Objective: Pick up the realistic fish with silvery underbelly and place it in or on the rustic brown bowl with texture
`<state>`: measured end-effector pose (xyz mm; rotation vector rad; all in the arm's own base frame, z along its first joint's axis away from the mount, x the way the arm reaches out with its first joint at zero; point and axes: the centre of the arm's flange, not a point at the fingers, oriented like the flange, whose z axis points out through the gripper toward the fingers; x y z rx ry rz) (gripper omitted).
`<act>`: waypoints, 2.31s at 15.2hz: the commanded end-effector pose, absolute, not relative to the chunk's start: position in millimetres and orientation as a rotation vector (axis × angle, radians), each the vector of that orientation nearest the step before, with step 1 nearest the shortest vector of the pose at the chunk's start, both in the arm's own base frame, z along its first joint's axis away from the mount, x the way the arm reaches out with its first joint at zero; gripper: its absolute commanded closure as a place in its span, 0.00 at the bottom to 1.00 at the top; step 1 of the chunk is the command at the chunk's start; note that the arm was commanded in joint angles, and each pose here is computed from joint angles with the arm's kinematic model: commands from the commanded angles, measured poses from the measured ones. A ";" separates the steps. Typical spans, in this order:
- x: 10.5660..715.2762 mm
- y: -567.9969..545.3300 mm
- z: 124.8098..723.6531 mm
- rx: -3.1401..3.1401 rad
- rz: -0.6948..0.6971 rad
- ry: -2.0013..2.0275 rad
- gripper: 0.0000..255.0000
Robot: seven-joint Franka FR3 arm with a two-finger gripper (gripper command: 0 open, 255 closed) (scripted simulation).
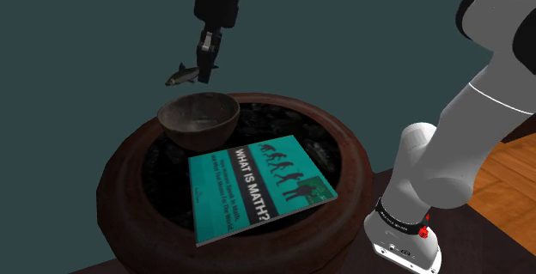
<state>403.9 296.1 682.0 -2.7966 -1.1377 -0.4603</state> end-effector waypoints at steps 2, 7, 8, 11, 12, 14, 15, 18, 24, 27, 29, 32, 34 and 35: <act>412.0 317.8 676.2 -2.796 -0.460 -1.136 1.00; 412.0 317.8 649.8 -2.796 -0.460 -1.136 1.00; 412.0 317.8 644.5 -2.796 -0.460 -1.136 1.00; 412.0 317.8 628.7 -2.796 -0.460 -1.136 1.00; 412.0 317.8 620.2 -2.796 -0.460 -1.136 1.00; 412.0 317.8 620.2 -2.796 -0.460 -1.136 1.00; 412.0 317.8 620.2 -2.796 -0.460 -1.136 1.00; 412.0 317.8 620.2 -2.796 -0.460 -1.136 1.00; 412.0 317.7 620.2 -2.796 -0.460 -1.136 0.00; 408.8 315.2 632.7 -2.796 -0.460 -1.136 0.00; 402.4 310.1 657.8 -2.796 -0.460 -1.136 0.00; 399.9 308.1 667.7 -2.796 -0.460 -1.136 0.00; 399.9 308.1 667.7 -2.796 -0.460 -1.136 0.00; 399.9 308.1 667.7 -2.796 -0.460 -1.136 0.00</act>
